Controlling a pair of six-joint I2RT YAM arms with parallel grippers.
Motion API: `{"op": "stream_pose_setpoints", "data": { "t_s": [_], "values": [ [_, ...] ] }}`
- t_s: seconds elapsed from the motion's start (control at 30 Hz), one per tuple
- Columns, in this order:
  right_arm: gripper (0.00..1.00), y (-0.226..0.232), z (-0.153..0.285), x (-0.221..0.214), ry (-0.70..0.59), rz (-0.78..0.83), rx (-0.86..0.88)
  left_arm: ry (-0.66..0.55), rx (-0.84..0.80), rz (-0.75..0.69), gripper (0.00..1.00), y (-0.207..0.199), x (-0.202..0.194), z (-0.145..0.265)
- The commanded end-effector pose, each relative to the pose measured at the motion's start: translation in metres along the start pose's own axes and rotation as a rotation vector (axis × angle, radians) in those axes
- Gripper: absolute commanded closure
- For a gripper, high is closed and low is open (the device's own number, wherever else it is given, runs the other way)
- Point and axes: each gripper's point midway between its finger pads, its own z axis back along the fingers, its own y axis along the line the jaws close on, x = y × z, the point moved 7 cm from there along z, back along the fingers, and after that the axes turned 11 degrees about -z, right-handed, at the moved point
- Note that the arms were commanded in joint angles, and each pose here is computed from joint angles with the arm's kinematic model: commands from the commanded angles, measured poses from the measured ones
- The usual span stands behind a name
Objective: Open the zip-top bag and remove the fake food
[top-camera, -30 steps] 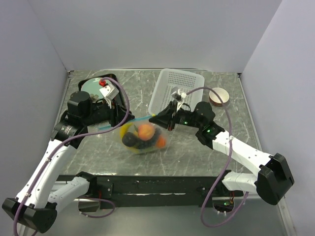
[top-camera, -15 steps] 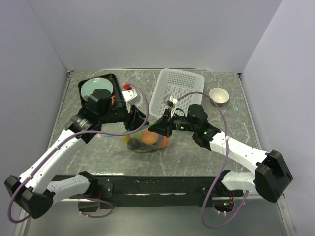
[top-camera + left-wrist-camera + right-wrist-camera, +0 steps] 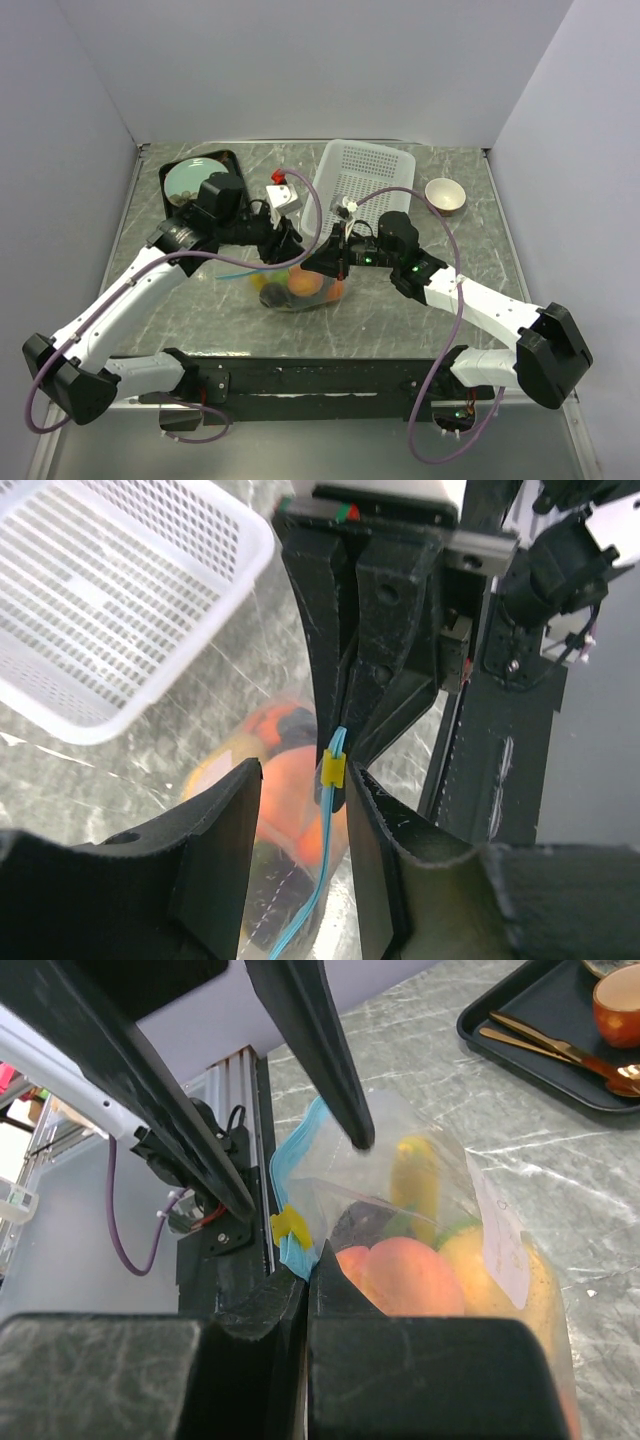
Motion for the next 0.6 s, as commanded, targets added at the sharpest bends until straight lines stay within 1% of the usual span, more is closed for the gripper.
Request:
{"op": "stream_pose_setpoints", "data": {
  "t_s": [0.0,0.23,0.43,0.53,0.57],
  "values": [
    [1.00,0.011,-0.004,0.022,-0.045,0.060,0.036,-0.010,-0.031,-0.045,0.56,-0.002,0.010,0.000],
    [1.00,0.008,-0.005,0.021,-0.041,0.053,0.027,0.011,-0.043,-0.040,0.55,-0.004,0.007,-0.007],
    [1.00,0.008,-0.006,0.021,-0.043,0.042,0.026,0.016,-0.025,-0.040,0.59,-0.003,0.006,-0.012],
    [1.00,0.008,-0.006,0.021,-0.048,0.039,0.022,0.034,-0.015,-0.030,0.68,-0.002,0.001,-0.015],
    [1.00,0.008,-0.006,0.021,-0.051,0.036,0.017,0.039,-0.010,-0.027,0.75,-0.002,0.000,-0.016]
  ]
}}
